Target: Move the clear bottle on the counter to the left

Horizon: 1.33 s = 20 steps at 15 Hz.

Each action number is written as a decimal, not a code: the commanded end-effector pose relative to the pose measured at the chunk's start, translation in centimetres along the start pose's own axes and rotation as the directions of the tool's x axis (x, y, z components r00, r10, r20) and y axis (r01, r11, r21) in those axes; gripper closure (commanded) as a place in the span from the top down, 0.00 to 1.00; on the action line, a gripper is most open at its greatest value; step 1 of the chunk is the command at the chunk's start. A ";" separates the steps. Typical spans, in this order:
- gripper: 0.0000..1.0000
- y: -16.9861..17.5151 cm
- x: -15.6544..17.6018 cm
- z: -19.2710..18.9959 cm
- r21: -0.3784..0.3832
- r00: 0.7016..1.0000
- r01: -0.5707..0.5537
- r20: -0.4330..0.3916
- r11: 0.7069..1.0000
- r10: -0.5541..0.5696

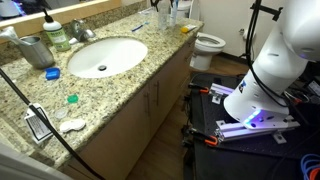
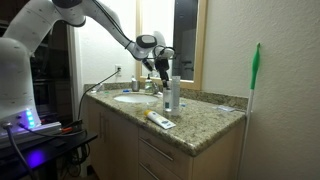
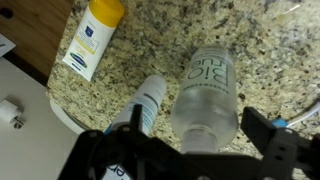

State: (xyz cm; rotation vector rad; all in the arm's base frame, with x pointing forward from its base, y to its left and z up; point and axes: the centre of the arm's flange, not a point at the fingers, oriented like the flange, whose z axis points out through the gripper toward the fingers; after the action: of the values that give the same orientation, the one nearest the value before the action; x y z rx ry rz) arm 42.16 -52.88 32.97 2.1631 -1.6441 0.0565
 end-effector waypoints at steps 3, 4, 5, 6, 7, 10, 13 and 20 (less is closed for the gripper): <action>0.66 0.2 0.9 0.4 0.035 1.000 -0.016 0.027 0.999 0.015; 0.60 0.4 1.1 0.4 0.053 0.999 -0.018 0.036 0.998 0.016; 0.53 0.6 1.4 0.3 0.077 0.999 -0.020 0.043 0.997 0.017; 0.45 0.1 0.6 -0.2 0.102 0.998 -0.029 0.051 0.994 0.023; 0.39 0.2 0.7 -0.4 0.121 0.998 -0.029 0.058 0.992 0.023; 0.35 -0.6 0.0 -0.7 0.168 0.996 -0.034 0.089 0.985 0.020; 0.35 -1.6 -1.1 -3.4 0.187 0.993 -0.017 0.114 0.982 -0.005; 0.35 -0.8 -8.3 -15.2 0.196 0.924 0.378 -0.028 0.905 -0.380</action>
State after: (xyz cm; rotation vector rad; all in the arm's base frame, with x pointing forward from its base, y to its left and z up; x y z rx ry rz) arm 44.94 -46.78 42.14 2.5115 -1.4277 0.0822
